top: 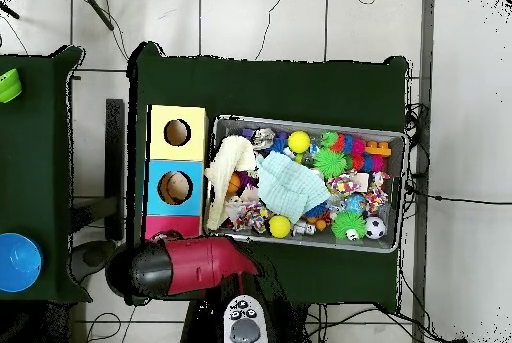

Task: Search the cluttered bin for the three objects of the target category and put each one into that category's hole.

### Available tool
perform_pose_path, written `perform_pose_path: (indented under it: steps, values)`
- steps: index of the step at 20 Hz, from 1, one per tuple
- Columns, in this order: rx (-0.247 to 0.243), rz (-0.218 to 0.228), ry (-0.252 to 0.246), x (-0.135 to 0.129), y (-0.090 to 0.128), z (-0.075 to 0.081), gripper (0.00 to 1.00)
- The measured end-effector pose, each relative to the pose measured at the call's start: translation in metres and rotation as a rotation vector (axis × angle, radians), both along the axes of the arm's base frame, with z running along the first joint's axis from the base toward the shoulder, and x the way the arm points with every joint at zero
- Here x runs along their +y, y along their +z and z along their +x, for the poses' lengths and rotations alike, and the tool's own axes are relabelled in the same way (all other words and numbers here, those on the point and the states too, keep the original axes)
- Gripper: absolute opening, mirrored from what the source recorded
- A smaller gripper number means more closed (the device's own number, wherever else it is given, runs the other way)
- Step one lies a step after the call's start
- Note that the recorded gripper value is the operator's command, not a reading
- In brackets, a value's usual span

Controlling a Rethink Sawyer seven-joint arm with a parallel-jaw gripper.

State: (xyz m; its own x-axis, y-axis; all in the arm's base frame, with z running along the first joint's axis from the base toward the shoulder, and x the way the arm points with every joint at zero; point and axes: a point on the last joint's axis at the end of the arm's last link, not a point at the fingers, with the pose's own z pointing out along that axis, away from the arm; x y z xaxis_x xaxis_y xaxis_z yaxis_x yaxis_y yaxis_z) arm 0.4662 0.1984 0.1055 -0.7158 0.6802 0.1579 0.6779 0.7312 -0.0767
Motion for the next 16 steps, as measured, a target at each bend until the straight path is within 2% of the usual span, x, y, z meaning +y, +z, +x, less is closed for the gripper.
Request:
perform_pose_path:
  steps: [5, 16]
  values:
    - [-0.003, -0.007, 0.016, -0.002, 0.0, -0.002, 0.0]
    - [0.024, -0.052, 0.015, -0.023, 0.031, -0.004, 0.0]
